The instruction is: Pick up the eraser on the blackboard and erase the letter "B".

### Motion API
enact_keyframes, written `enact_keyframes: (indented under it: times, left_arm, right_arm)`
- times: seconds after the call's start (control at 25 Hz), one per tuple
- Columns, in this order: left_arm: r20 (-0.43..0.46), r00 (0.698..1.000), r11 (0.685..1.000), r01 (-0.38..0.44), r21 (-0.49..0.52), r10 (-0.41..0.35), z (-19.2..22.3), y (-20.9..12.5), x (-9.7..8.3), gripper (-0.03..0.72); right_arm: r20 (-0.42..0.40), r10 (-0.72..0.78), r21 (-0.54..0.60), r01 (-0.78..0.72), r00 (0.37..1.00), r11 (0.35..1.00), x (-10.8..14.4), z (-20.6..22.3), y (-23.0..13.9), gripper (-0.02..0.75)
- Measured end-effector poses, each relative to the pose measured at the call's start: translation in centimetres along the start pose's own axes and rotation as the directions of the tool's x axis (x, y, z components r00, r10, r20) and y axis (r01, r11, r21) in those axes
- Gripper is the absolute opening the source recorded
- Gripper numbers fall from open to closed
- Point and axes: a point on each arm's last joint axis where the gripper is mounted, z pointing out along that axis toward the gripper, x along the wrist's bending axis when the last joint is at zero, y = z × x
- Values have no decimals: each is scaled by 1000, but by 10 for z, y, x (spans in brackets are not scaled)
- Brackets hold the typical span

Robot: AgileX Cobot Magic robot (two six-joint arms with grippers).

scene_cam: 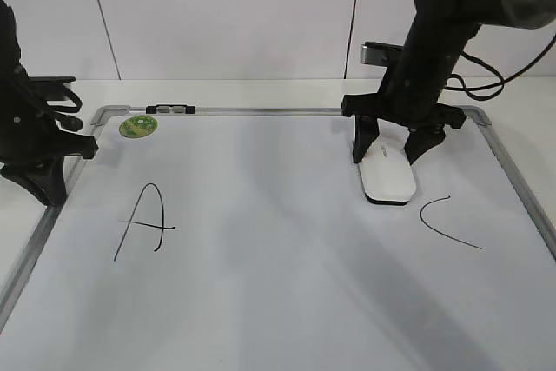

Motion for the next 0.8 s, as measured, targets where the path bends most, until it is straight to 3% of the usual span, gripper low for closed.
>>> enact_keyframes:
  times: [0.2, 0.36, 0.64, 0.8]
  left_arm:
    - [1, 1000, 1000, 2, 0, -2, 0, 0, 1, 20]
    - [1, 1000, 1000, 2, 0, -2, 0, 0, 1, 20]
    - [0, 1000, 1000, 1, 0, -1, 0, 0, 1, 20]
    - [0, 1000, 1000, 1, 0, -1, 0, 0, 1, 20]
  right_arm:
    - [2, -7, 3, 7, 1000, 1000, 1, -7, 5, 529]
    - [50, -26, -34, 28, 998, 999, -7, -18, 12, 529]
    - [75, -47, -184, 60, 996, 981, -7, -83, 5, 529]
    - [106, -56, -205, 76, 993, 976, -11, -108, -16, 529]
